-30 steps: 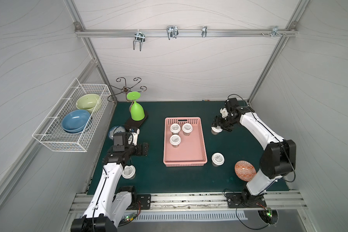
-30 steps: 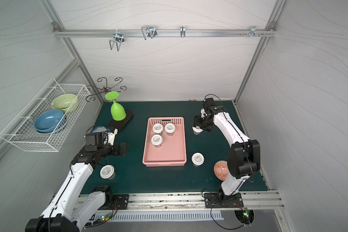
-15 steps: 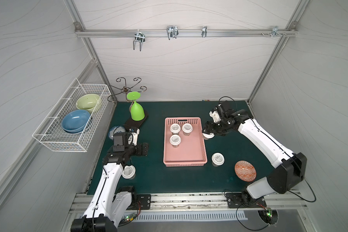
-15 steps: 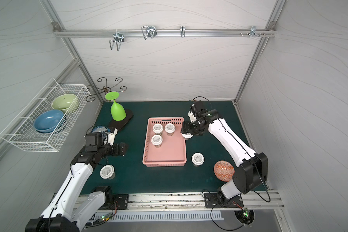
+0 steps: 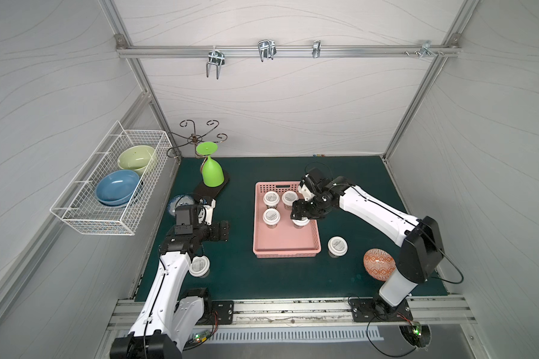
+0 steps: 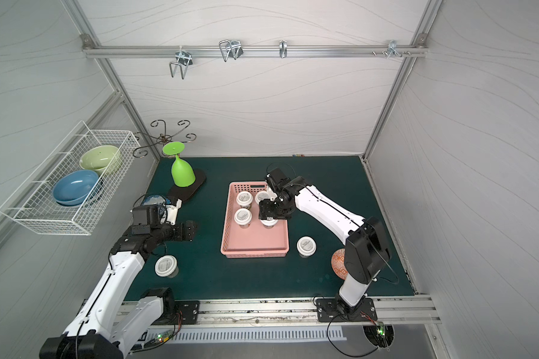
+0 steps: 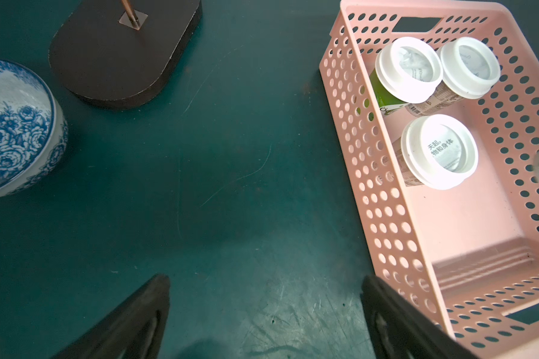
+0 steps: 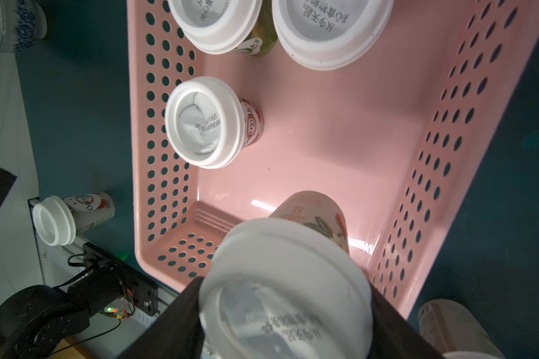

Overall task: Put the yogurt in the basket
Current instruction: Place the yogurt in the basket, then pick up the yogurt from the center of the board.

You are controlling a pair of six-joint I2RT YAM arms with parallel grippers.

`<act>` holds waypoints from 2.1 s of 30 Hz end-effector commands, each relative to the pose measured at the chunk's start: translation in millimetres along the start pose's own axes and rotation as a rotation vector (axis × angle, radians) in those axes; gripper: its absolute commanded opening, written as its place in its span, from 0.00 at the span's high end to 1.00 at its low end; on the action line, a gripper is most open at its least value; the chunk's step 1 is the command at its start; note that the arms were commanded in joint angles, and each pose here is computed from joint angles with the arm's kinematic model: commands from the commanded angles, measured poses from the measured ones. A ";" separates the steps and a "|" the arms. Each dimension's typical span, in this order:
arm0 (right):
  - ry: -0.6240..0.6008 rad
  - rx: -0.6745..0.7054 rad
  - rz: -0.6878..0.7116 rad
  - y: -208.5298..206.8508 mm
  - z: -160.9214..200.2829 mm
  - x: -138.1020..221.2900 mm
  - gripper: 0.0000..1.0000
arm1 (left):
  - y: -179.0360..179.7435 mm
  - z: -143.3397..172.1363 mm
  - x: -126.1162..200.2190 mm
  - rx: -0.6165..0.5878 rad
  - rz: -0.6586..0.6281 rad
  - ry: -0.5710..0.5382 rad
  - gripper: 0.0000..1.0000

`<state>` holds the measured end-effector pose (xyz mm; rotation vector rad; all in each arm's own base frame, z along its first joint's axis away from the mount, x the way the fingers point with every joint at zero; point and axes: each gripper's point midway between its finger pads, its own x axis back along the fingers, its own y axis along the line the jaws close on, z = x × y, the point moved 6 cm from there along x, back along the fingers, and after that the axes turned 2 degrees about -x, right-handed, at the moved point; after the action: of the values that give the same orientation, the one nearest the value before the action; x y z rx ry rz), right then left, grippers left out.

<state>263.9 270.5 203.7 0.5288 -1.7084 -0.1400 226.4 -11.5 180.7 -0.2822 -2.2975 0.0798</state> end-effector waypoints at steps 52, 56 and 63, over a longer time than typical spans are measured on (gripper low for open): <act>-0.251 0.100 0.076 -51.4 2.0 90.0 0.01 | -16.6 10.0 54.7 -0.361 0.157 0.408 0.01; -0.332 0.100 0.096 -73.5 10.7 116.0 0.01 | -17.8 19.5 68.9 -0.406 0.204 0.534 0.05; -0.494 0.110 0.124 -99.4 25.2 140.9 0.01 | 6.7 17.9 83.0 -0.287 0.203 0.634 0.01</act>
<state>251.8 122.3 283.3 0.4664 -2.1734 -0.1377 170.6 7.4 221.1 -0.5786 -1.7098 -0.2198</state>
